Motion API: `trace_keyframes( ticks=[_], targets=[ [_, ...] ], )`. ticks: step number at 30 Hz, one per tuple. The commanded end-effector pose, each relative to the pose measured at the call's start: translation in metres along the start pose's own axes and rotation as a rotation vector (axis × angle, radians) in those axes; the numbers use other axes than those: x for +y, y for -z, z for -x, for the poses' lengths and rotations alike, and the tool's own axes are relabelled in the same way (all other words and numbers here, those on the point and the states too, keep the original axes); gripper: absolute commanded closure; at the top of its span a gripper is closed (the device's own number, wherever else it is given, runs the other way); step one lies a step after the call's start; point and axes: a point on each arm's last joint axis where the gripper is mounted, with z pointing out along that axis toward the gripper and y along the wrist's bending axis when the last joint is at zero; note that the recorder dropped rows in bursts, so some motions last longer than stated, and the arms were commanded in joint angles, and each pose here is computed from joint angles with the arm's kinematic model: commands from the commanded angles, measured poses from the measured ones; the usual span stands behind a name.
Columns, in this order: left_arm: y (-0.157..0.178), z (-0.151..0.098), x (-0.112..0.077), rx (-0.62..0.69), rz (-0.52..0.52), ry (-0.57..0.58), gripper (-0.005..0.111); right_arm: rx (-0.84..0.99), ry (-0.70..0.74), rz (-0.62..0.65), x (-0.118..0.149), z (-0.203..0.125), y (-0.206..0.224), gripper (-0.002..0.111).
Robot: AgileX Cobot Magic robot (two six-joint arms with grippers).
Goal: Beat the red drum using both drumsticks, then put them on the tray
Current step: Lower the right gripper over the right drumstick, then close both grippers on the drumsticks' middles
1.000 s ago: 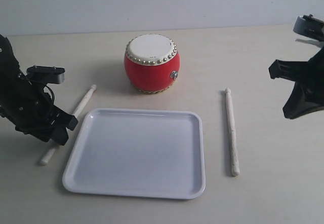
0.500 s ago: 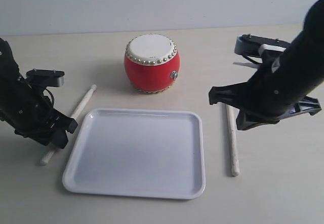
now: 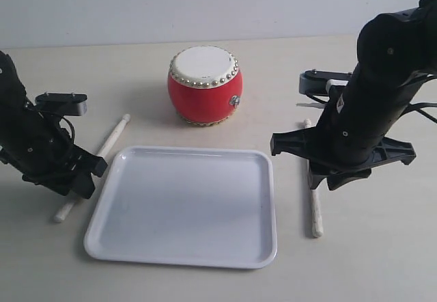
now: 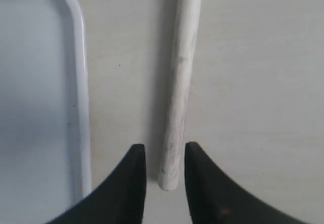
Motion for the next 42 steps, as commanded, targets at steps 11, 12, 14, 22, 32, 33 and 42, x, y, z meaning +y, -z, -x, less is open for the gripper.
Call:
trace_keyframes(
  ticks=[11,12,14,22,32,33,42],
  targets=[
    [0.000,0.000,-0.001,-0.010,0.001,0.003,0.064,-0.019,-0.018,-0.002,0.003,0.009,-0.019,0.077],
    [0.000,0.000,-0.001,-0.010,0.001,0.003,0.064,-0.021,-0.016,-0.010,0.003,0.010,-0.020,0.077],
    [0.000,0.000,-0.001,-0.010,0.001,0.003,0.064,-0.019,-0.018,-0.049,-0.001,0.010,-0.022,0.077],
    [0.000,0.000,-0.001,-0.010,0.001,0.003,0.064,-0.006,-0.045,-0.073,-0.002,0.009,-0.025,0.077],
    [0.000,0.001,-0.001,-0.017,0.002,0.005,0.064,-0.020,-0.092,-0.038,0.001,0.011,-0.025,0.077],
    [0.000,0.001,-0.001,-0.017,0.002,0.005,0.064,-0.022,-0.087,-0.041,0.000,0.011,-0.025,0.077],
    [0.000,0.000,-0.001,-0.014,0.000,0.007,0.064,0.004,-0.130,-0.065,-0.001,0.011,-0.039,0.077]
  ],
)
